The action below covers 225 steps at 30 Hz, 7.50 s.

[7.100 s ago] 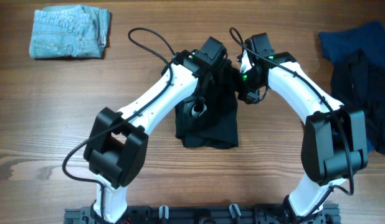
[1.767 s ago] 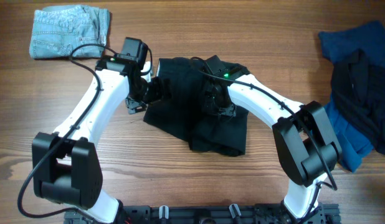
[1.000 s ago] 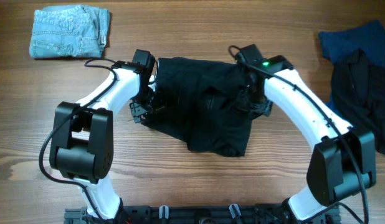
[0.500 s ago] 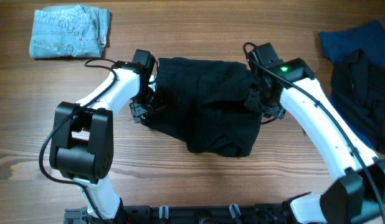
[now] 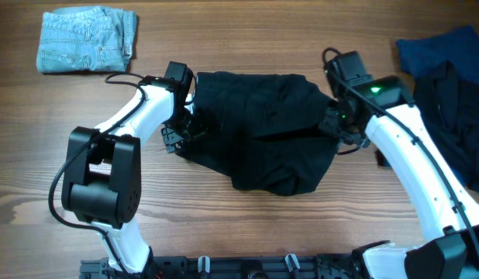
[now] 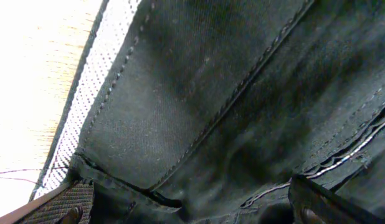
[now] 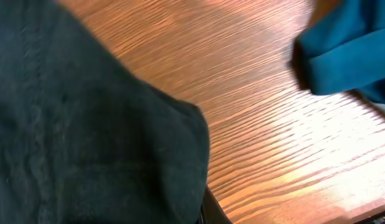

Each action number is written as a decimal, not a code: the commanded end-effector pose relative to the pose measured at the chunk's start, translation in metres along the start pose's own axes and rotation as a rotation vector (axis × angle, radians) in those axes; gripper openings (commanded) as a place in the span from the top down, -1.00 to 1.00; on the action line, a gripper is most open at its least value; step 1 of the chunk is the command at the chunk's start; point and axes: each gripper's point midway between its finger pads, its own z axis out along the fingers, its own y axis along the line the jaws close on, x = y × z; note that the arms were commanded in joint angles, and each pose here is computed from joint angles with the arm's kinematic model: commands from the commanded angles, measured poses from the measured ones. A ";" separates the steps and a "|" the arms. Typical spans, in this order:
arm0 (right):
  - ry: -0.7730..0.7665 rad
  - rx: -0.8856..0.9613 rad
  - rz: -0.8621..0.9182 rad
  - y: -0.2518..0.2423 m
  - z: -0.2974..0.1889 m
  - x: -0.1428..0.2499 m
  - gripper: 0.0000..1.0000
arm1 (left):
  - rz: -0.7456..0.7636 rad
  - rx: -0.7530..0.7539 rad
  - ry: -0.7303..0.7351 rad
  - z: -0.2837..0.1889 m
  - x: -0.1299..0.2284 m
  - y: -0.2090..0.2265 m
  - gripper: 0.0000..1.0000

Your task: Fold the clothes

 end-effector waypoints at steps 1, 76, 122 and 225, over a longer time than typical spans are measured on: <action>-0.043 0.072 0.038 -0.030 0.002 -0.018 0.87 | -0.119 -0.018 0.021 0.008 -0.005 0.019 -0.99; 0.221 -0.123 -0.756 0.081 0.097 0.040 -0.31 | -0.274 0.028 -0.034 -0.027 -0.032 0.073 -0.99; 0.253 0.351 0.002 -0.095 0.083 -0.027 -0.99 | -0.272 0.023 -0.032 -0.027 -0.031 0.074 -0.99; 0.324 -0.141 -0.567 0.166 0.118 0.106 -0.54 | -0.241 0.028 -0.045 -0.027 -0.034 0.073 -1.00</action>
